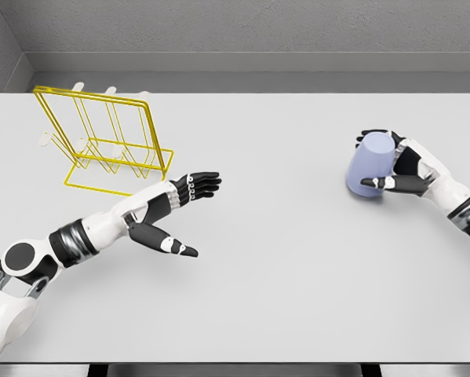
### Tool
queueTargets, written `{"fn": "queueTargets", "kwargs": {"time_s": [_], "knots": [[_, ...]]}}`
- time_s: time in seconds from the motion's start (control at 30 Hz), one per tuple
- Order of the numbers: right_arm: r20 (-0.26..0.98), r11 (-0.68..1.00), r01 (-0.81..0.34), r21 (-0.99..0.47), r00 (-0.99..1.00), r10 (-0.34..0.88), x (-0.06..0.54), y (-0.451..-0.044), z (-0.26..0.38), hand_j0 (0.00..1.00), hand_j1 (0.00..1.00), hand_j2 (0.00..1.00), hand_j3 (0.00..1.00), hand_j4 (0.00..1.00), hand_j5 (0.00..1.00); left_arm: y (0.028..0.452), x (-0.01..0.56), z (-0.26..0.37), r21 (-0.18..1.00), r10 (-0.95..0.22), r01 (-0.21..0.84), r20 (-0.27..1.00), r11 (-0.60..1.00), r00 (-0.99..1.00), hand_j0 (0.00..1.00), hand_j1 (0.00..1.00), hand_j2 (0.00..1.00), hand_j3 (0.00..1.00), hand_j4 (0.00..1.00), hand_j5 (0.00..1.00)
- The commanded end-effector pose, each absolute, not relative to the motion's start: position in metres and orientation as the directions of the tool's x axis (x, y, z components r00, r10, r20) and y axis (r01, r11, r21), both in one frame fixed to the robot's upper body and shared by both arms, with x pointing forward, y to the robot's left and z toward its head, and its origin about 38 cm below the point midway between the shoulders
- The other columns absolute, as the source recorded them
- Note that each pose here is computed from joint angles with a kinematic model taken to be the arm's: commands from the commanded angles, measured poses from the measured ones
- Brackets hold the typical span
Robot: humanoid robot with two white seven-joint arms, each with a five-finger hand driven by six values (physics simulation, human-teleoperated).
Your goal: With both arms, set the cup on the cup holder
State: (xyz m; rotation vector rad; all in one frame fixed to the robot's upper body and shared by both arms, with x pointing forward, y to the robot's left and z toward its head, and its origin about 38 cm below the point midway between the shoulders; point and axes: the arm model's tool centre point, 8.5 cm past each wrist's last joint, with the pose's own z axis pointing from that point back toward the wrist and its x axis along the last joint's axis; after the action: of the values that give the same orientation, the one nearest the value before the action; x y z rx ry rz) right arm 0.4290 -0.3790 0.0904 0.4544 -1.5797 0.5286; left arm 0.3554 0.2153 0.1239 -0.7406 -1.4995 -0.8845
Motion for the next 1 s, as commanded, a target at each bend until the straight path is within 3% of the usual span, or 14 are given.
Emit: {"fn": "queueTargets", "kwargs": {"time_s": [0.0, 0.97], "knots": [[0.996, 0.803, -0.593, -0.061, -0.09, 0.008, 0.43, -0.373, 0.096, 0.72, 0.72, 0.72, 0.72, 0.72, 0.72, 0.215, 0.355, 0.124, 0.111, -0.031, 0.852, 0.993, 0.512, -0.111, 1.0, 1.0, 1.0, 1.0, 1.0, 1.0], [0.984, 0.648, -0.76, 0.045, -0.079, -0.16, 0.424, -0.249, 0.081, 0.73, 0.73, 0.73, 0.73, 0.73, 0.73, 0.217, 0.356, 0.123, 0.1, -0.018, 0.843, 0.994, 0.529, -0.107, 1.0, 1.0, 1.0, 1.0, 1.0, 1.0]]}}
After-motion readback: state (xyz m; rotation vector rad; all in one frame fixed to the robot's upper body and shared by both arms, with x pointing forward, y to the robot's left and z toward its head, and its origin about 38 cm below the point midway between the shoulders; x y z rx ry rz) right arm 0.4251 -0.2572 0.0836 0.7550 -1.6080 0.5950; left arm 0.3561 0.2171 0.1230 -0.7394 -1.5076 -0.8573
